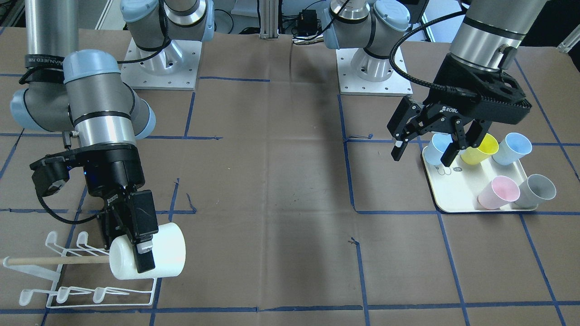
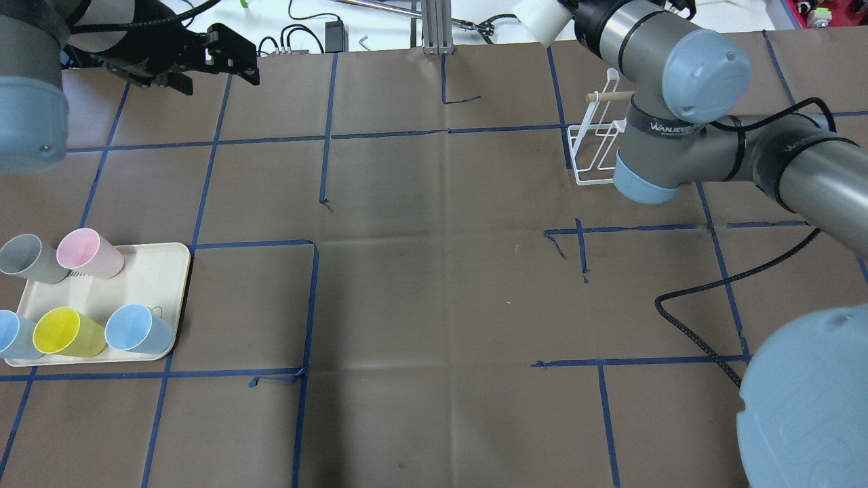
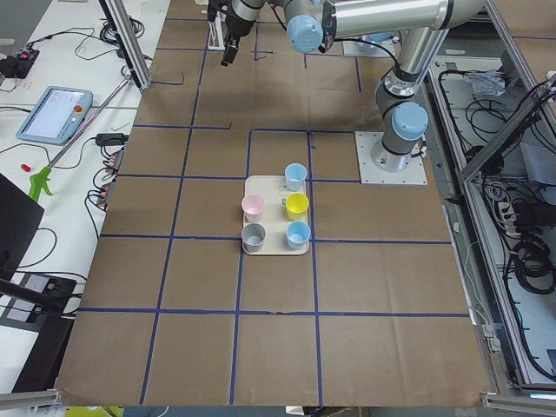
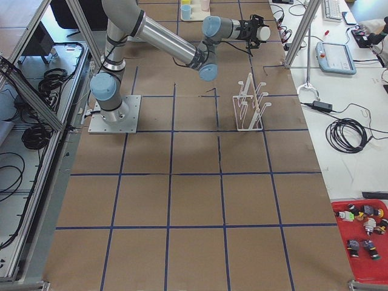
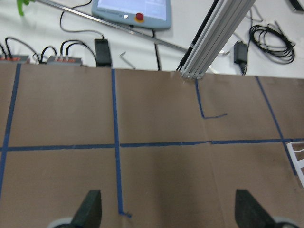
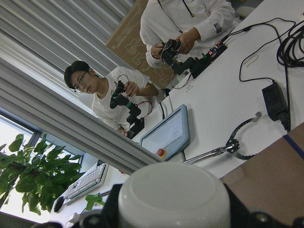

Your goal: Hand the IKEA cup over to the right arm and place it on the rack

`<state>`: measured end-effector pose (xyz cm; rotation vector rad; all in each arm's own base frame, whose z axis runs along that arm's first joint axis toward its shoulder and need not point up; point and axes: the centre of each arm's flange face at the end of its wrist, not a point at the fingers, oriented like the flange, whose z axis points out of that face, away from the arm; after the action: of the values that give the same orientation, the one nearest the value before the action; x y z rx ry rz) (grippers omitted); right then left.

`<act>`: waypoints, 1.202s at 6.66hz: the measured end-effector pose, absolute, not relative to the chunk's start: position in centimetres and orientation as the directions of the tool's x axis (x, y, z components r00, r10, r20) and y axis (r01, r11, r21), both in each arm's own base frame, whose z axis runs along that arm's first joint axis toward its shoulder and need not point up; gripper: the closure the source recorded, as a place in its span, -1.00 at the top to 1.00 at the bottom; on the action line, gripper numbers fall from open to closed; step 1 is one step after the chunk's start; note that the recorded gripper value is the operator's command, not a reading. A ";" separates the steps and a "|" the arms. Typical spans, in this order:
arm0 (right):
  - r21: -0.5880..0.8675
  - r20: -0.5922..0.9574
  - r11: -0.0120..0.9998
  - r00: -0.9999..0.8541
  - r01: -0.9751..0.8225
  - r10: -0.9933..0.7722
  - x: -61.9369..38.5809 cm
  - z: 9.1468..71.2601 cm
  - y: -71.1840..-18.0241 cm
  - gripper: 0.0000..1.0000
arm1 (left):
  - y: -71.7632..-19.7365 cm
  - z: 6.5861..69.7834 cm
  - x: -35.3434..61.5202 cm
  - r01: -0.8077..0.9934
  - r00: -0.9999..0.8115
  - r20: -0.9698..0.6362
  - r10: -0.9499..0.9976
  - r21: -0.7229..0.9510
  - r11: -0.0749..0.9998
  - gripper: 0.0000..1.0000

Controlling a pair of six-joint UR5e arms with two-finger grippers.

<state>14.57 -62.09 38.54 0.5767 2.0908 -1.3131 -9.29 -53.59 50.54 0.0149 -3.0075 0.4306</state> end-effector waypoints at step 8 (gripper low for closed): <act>-0.943 -0.141 0.299 -0.989 0.145 0.035 8.8 30.3 -64.9 -0.51 | -49.5 49.7 -9.2 -0.027 -0.999 -0.030 -0.028 -0.012 1.000 1.00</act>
<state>8.83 -64.93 30.31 0.1706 2.4554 -1.7985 -9.23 -49.53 49.66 0.0437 -3.1713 0.0191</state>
